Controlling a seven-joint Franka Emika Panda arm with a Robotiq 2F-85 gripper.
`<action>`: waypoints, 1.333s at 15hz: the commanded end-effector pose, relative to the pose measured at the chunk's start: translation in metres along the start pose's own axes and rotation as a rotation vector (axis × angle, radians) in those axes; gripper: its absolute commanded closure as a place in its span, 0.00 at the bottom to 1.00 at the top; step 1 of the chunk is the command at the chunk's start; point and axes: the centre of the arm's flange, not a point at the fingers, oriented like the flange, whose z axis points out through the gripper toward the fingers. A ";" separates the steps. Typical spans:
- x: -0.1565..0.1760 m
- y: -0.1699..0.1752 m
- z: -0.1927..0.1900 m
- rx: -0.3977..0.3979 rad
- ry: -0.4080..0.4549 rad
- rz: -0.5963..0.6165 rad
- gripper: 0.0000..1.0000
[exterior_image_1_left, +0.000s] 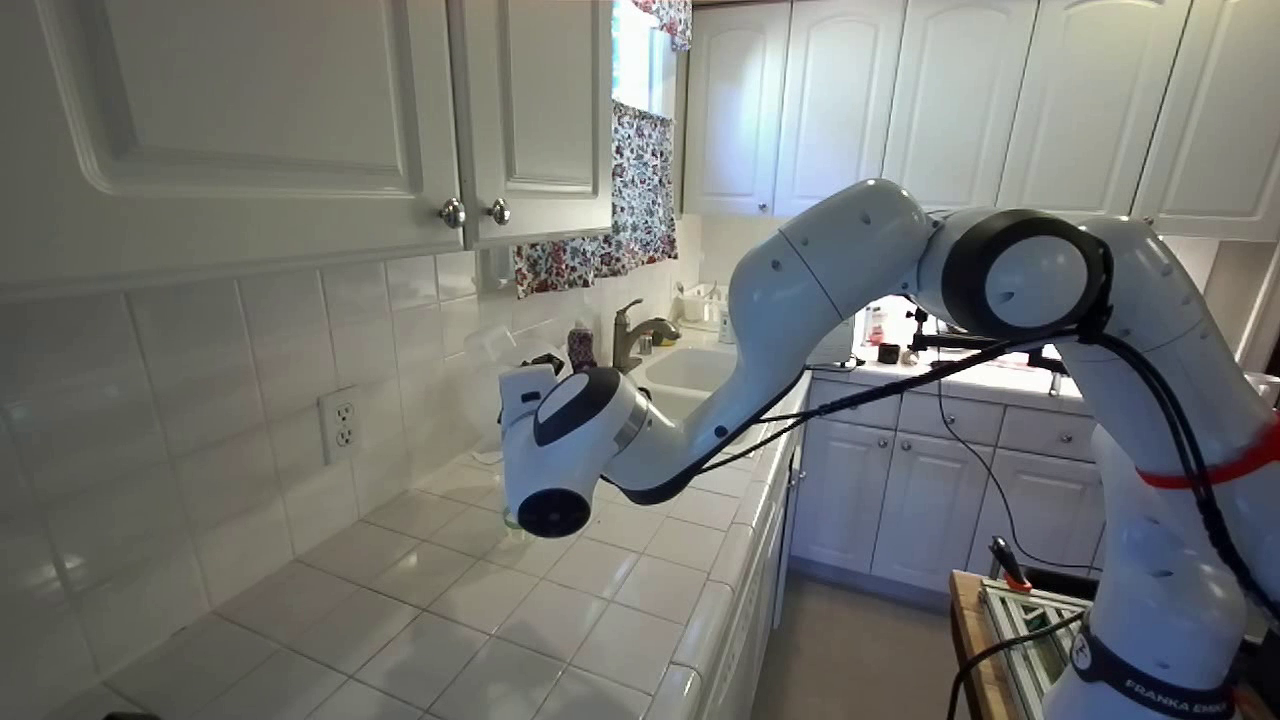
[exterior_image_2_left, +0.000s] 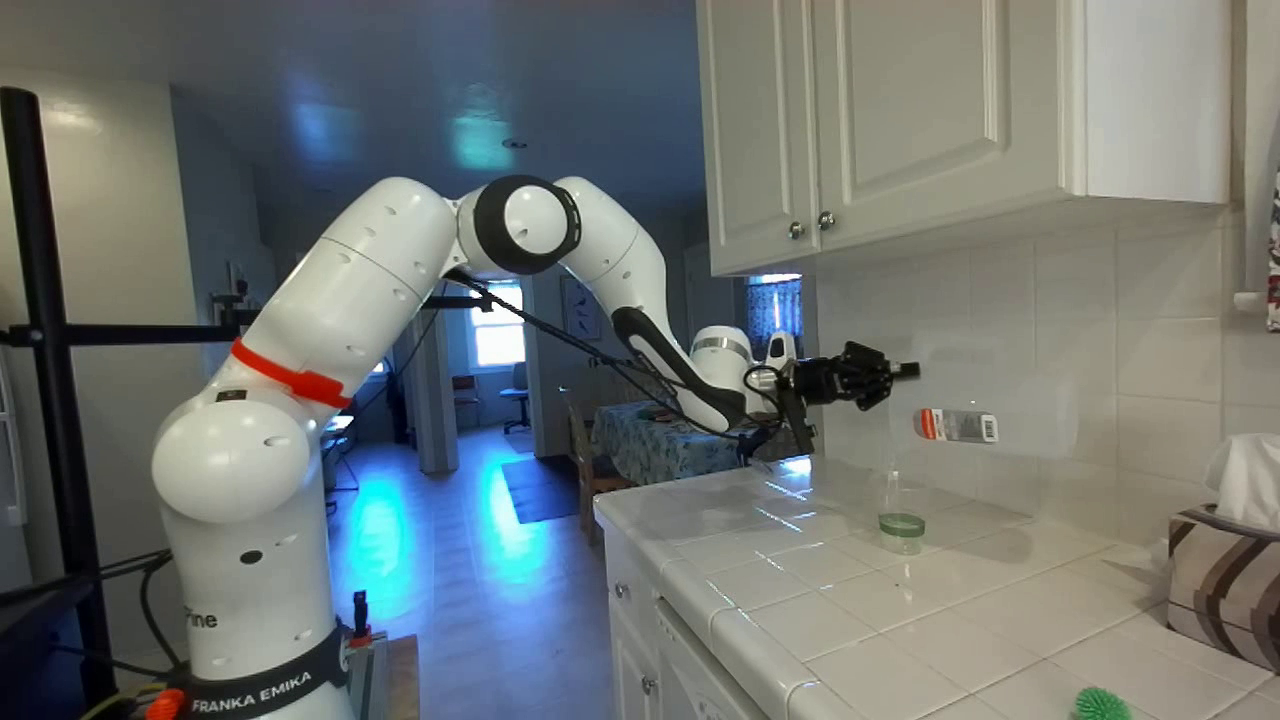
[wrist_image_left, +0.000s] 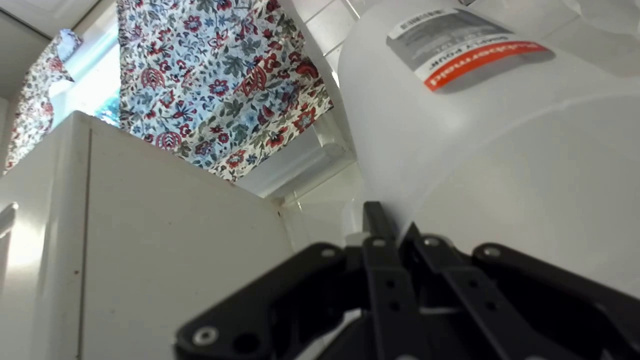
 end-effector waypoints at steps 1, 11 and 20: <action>-0.002 0.001 0.001 -0.035 0.030 0.023 0.99; -0.005 -0.004 0.001 -0.007 -0.005 -0.006 0.95; -0.005 -0.004 0.001 -0.007 -0.005 -0.007 0.95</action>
